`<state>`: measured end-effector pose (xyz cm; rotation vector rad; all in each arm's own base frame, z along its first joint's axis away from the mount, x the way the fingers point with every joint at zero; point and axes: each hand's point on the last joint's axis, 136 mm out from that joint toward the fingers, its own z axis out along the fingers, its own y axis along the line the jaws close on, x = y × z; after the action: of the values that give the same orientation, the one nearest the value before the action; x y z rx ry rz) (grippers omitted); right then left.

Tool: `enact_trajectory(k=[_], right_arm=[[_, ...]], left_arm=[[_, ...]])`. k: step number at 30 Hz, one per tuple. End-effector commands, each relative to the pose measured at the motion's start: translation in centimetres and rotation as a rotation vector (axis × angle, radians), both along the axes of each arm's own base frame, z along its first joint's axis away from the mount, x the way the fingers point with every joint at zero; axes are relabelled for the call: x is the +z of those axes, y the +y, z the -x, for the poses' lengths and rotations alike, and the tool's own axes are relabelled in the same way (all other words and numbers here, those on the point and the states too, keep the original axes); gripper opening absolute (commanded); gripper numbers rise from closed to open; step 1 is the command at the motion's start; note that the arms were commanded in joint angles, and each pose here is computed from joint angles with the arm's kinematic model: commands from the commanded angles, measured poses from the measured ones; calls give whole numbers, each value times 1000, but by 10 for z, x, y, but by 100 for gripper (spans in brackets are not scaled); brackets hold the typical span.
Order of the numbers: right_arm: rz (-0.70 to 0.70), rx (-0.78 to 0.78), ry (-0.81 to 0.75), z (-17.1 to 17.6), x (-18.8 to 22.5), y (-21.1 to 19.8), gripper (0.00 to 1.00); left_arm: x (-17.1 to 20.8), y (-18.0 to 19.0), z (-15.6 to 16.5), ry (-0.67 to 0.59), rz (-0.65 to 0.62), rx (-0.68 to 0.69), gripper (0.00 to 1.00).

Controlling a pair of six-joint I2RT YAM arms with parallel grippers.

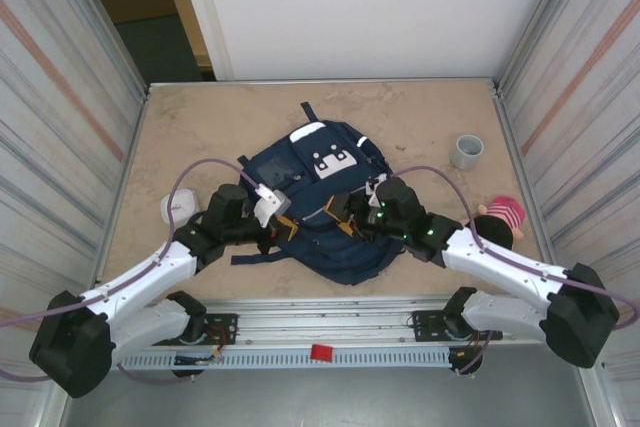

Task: Pack the student bag

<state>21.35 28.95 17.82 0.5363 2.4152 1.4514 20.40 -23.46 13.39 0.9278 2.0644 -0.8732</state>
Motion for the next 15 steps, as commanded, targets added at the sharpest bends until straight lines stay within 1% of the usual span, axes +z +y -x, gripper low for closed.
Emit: enact_trajectory(k=[1,2,3,4,5,6,8,15], right_arm=[[-65,-52,-16,-13,20,9,45],[-58,-63,-14,-15,17,9,39],[-51,-72,-15,-16,15,9,30],[-39,-86,-17,-17,12,7,18],[-29,-97,-18,-18,8,6,9],[-20,-105,-18,-19,6,5,5],[-5,-121,-15,-19,-1,2,2],[-15,-134,-47,-30,3,10,0]], left_arm=[[18,-3,-2,-57,18,-21,0],[18,-3,-2,-57,18,-22,0],[20,-4,-1,-58,22,-26,0],[21,-4,-1,-59,24,-28,0],[23,-4,0,-57,29,-31,0],[24,-5,1,-55,37,-36,0],[29,-8,5,-52,64,-60,0],[45,-27,26,-20,147,-176,2]])
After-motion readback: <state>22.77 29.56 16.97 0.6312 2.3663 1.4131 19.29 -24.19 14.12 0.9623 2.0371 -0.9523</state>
